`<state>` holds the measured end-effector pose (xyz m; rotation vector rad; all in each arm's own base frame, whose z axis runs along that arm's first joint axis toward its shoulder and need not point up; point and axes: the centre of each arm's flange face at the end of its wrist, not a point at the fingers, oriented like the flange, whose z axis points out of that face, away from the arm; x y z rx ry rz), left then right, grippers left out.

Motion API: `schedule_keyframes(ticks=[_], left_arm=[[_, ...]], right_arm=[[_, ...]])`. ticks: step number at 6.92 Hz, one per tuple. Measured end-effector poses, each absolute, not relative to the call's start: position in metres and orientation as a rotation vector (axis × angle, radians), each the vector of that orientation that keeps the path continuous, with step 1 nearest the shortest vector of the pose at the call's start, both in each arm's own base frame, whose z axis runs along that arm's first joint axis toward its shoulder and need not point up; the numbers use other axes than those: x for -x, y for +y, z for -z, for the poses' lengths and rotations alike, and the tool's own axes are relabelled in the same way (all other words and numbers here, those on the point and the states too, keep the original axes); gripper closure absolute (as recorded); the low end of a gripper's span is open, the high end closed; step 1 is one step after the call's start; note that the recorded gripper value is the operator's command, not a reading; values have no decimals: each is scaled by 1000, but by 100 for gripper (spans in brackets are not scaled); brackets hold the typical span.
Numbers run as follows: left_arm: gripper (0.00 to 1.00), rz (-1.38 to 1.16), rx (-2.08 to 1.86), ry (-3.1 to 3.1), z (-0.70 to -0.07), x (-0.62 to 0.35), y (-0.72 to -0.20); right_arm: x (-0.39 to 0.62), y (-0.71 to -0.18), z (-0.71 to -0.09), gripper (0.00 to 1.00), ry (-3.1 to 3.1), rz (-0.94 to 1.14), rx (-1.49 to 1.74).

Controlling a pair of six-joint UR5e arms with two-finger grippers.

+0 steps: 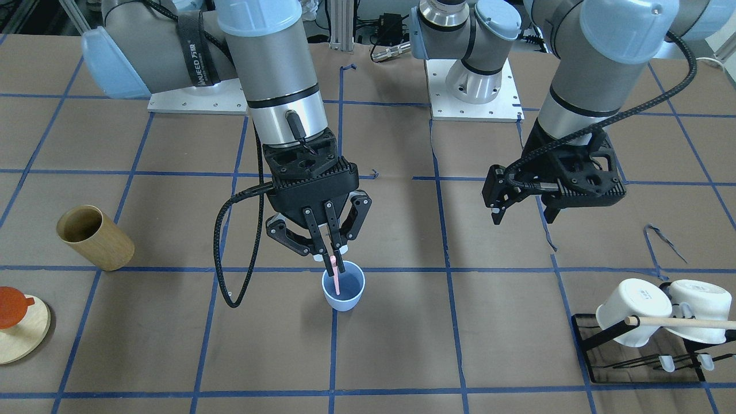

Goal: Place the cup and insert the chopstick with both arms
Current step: 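Move the pink chopstick over the blue cup and lower it inside with the right gripper, then open the right gripper to release the chopstick in the cup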

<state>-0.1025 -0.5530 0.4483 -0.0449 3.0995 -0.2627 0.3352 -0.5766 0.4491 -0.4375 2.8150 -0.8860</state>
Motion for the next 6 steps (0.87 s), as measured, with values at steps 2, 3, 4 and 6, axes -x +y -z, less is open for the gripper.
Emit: schedule_keyframes(ticks=[2,3,4,6], left_arm=[[15,257,47,3101,-450,102,-549],[15,254,47,3103,-449,102,-549],[15,252,47,3104,-448,102,-549],[15,253,46,3104,-448,103,-548]], right_arm=[[-336,-576,-432,52,2828,855,435],[-336,-573,-424,15,2828,848,414],[-336,-571,-424,0,2821,855,372],[-332,-563,-444,0,2808,881,324]])
